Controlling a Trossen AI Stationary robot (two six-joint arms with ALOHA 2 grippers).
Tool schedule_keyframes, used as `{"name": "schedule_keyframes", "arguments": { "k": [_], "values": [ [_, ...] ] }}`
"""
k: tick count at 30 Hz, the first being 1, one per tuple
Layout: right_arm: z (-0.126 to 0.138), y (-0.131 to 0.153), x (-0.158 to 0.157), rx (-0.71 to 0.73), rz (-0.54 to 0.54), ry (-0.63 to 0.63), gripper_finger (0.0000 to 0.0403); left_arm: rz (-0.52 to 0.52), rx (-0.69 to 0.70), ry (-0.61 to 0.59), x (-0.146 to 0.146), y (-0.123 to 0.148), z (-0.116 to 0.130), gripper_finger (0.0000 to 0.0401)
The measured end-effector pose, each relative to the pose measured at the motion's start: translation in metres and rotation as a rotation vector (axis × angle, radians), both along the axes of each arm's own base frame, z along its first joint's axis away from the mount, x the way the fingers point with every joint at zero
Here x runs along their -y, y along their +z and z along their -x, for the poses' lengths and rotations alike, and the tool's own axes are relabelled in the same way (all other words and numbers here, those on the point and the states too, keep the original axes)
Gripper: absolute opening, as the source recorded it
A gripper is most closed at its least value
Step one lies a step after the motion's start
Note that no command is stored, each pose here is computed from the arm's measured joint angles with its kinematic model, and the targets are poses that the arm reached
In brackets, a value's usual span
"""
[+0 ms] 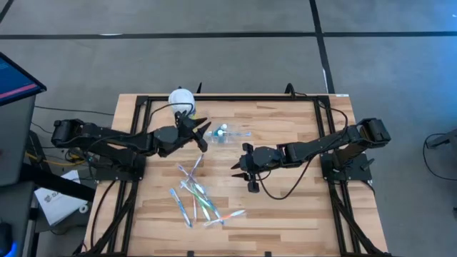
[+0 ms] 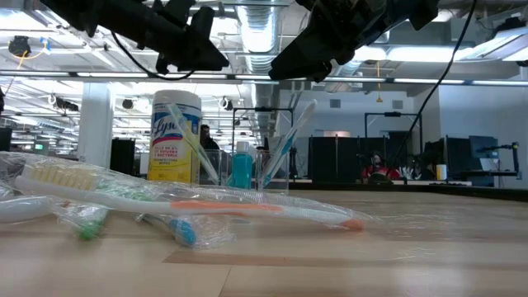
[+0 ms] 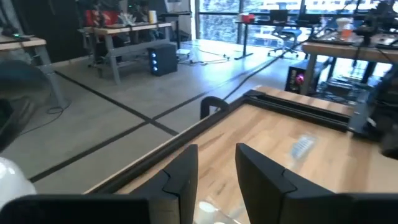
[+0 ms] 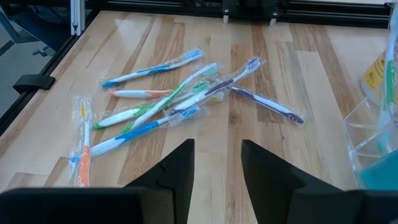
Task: Pick & Place toothbrushing station
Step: Put the green toothbrush into the transparent organizer
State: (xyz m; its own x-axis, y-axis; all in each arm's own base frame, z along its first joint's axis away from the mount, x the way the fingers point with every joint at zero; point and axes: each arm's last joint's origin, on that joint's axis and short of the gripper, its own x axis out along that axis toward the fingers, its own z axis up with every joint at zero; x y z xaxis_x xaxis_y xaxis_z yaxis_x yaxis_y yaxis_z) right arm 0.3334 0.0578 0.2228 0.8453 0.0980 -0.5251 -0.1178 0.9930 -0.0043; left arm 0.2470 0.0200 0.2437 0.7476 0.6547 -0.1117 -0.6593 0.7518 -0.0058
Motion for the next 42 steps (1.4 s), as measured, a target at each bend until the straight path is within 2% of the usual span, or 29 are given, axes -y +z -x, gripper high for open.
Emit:
{"name": "schedule_keyframes", "arguments": {
  "k": [9,16,24,30,32,42],
  "values": [
    [0.000,0.000,0.000,0.000,0.000,0.000,0.0123,-0.004,-0.059,-0.142,0.034,-0.005,0.000,0.0103],
    [0.000,0.000,-0.001,-0.001,-0.006,0.001,0.0123,0.009,-0.090,-0.361,0.069,-0.008,0.004,0.0103],
    [0.002,0.000,-0.012,-0.005,-0.029,0.027,0.0123,0.020,-0.094,-0.543,0.101,-0.009,0.012,0.0103],
    [0.005,0.000,-0.022,-0.005,-0.025,0.057,0.0123,0.099,-0.120,-0.725,0.118,-0.023,0.023,0.0103],
    [0.005,0.000,-0.022,-0.005,-0.025,0.057,0.0123,0.137,-0.139,-0.753,0.122,-0.031,0.028,0.0103],
    [0.004,0.000,-0.021,-0.004,-0.018,0.056,0.0123,0.178,-0.229,-0.811,0.131,-0.063,0.050,0.0103]
  ]
}}
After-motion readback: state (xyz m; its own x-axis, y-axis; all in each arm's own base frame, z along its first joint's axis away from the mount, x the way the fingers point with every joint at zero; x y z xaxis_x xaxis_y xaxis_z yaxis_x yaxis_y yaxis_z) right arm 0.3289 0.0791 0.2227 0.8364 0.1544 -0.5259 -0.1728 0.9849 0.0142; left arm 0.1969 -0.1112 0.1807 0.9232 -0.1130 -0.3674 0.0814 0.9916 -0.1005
